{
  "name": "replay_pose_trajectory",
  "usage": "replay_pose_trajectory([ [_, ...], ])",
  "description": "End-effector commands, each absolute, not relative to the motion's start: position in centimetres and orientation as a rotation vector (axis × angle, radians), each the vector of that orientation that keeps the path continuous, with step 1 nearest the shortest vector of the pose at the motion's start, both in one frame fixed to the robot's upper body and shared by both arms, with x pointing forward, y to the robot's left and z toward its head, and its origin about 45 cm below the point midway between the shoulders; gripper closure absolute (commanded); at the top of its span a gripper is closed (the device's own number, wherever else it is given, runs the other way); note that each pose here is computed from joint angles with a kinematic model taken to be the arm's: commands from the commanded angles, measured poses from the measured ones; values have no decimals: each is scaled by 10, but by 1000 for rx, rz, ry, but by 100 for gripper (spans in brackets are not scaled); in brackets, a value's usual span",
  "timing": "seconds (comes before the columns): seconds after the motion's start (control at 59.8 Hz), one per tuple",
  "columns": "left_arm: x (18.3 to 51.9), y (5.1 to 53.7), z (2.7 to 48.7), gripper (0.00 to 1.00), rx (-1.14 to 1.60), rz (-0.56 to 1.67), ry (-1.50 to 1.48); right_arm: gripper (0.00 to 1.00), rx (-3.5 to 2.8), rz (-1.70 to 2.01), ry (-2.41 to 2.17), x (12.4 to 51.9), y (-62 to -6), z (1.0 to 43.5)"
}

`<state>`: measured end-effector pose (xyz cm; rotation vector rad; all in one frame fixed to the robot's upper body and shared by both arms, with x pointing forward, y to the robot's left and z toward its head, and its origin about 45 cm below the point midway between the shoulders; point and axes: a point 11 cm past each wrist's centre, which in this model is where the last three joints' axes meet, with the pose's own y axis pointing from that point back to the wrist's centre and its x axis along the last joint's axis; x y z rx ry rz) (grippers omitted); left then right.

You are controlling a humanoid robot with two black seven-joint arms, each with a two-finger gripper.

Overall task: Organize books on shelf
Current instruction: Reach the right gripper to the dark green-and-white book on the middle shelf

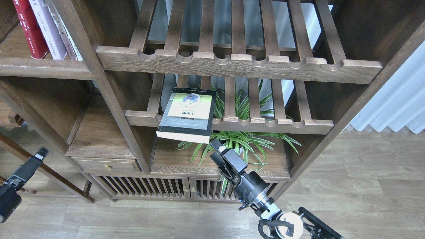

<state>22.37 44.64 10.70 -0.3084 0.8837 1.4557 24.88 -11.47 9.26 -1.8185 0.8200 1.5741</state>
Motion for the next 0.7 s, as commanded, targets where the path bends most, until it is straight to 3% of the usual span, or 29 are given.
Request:
replay_pose_trajectory([
  [0.0, 225, 447, 109, 0, -317, 1457, 880, 1, -1858, 1557, 812, 258, -111, 99],
  [0.334, 225, 451, 112, 0, -341, 1464, 878, 1, -1938, 1696, 950, 251, -94, 77],
  [0.685, 226, 450, 113, 0, -347, 1462, 877, 1, -1963, 1601, 1012, 290, -92, 100],
])
